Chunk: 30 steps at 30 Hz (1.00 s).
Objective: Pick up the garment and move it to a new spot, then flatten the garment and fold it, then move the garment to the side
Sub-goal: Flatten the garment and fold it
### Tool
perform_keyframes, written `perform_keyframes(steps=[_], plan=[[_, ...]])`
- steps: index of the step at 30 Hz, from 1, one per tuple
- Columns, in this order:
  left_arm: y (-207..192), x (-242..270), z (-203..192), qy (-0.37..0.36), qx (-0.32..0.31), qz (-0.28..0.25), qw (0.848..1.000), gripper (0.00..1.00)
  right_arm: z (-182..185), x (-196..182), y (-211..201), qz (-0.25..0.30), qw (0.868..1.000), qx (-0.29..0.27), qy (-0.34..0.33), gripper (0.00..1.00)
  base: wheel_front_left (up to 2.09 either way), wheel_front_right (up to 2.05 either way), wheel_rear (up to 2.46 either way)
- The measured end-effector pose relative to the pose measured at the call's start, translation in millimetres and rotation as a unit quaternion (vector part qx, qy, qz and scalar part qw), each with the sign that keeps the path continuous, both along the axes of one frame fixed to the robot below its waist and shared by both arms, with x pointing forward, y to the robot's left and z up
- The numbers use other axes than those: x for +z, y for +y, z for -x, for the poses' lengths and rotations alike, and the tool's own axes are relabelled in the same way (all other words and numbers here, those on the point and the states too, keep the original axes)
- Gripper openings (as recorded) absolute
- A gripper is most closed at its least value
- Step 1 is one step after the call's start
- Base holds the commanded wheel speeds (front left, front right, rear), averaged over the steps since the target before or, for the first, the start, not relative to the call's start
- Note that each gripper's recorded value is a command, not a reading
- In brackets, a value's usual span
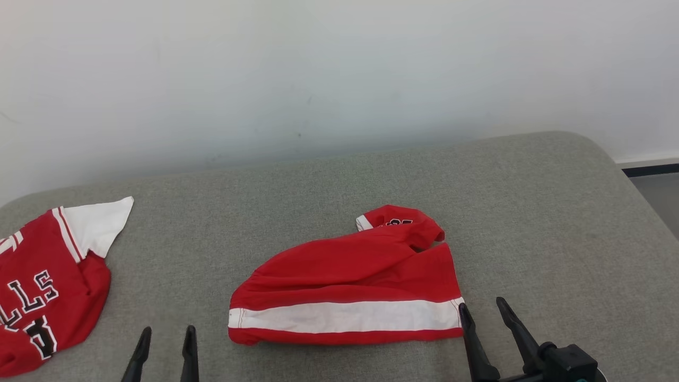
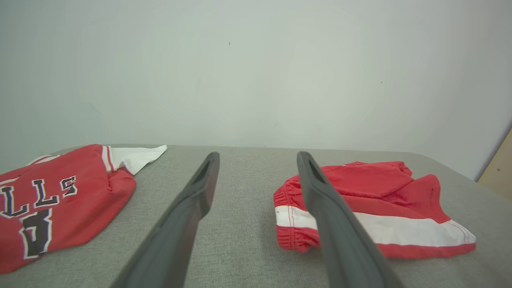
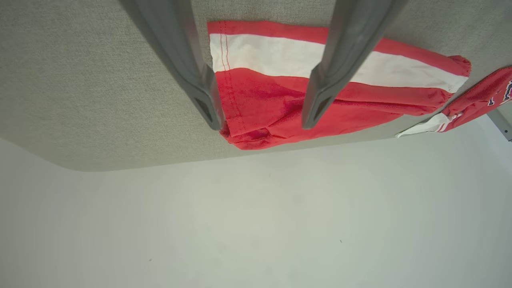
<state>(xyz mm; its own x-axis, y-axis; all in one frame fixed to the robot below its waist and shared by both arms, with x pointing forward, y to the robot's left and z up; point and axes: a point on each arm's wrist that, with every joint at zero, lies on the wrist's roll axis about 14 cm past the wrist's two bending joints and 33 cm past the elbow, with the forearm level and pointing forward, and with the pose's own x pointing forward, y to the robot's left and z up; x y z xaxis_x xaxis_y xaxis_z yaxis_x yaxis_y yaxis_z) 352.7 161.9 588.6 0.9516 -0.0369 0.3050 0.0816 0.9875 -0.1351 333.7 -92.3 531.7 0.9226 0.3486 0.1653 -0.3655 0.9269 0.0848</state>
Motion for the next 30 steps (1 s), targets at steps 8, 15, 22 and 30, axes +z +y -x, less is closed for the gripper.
perform_keyframes(steps=[8,15,22,30], plan=[[-15.7,-12.5,18.8,0.007,-0.010,-0.026,1.000,1.00,-4.5,-35.8,-24.8,-0.005,0.997,-0.039,0.060,1.00,0.00,0.00,0.00],[-21.1,-21.3,22.3,0.018,-0.022,-0.031,0.999,1.00,-14.7,-83.7,-31.2,-0.012,0.988,-0.048,0.148,1.00,0.00,0.00,0.00],[-14.1,-27.4,20.7,0.025,-0.018,-0.050,0.998,1.00,-33.4,-98.2,-25.2,-0.015,0.981,-0.030,0.190,1.00,0.00,0.00,0.00],[-7.8,-30.5,18.4,0.029,-0.011,-0.058,0.998,1.00,-50.2,-104.8,-27.1,0.010,0.977,-0.018,0.211,1.00,0.00,0.00,0.00]])
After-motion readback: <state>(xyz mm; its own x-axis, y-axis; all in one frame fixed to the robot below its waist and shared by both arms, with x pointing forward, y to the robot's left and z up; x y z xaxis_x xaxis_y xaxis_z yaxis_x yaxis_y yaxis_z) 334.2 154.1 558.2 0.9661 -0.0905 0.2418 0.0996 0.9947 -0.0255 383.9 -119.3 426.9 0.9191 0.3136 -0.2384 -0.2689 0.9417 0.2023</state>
